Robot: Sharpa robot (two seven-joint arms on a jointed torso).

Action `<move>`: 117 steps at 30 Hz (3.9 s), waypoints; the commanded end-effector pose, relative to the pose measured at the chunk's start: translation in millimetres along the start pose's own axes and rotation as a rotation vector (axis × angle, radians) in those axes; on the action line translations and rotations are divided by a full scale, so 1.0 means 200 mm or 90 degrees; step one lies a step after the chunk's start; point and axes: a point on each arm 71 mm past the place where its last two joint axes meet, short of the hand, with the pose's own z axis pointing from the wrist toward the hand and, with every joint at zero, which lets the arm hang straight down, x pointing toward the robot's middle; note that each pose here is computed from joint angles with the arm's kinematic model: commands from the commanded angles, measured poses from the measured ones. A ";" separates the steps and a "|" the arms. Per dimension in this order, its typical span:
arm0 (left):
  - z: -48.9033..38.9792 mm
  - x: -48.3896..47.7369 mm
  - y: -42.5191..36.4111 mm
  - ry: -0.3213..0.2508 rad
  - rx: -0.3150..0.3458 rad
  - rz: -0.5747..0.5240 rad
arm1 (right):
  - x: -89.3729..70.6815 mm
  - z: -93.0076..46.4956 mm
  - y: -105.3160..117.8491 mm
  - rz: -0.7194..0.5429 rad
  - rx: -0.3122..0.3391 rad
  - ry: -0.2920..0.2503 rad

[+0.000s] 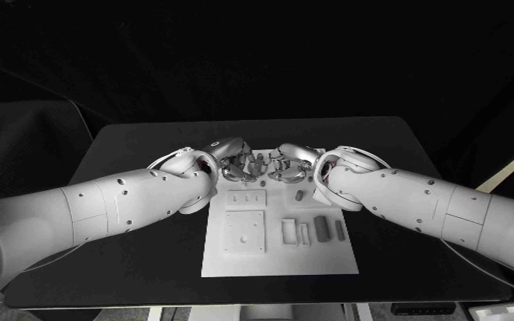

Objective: Assemble the parts on the task board

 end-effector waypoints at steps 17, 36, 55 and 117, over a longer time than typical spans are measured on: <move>0.012 0.003 -0.024 -0.005 0.011 0.008 | 0.02 0.01 0.03 -0.008 -0.008 0.015; 0.013 0.005 -0.030 -0.005 0.012 0.008 | 0.05 0.02 0.02 -0.008 -0.005 0.025; 0.016 0.010 -0.042 -0.003 0.014 0.004 | 0.05 0.03 0.00 -0.011 0.005 0.024; -0.035 0.103 0.082 0.045 -0.060 -0.017 | -0.23 -0.13 -0.27 0.017 0.085 -0.099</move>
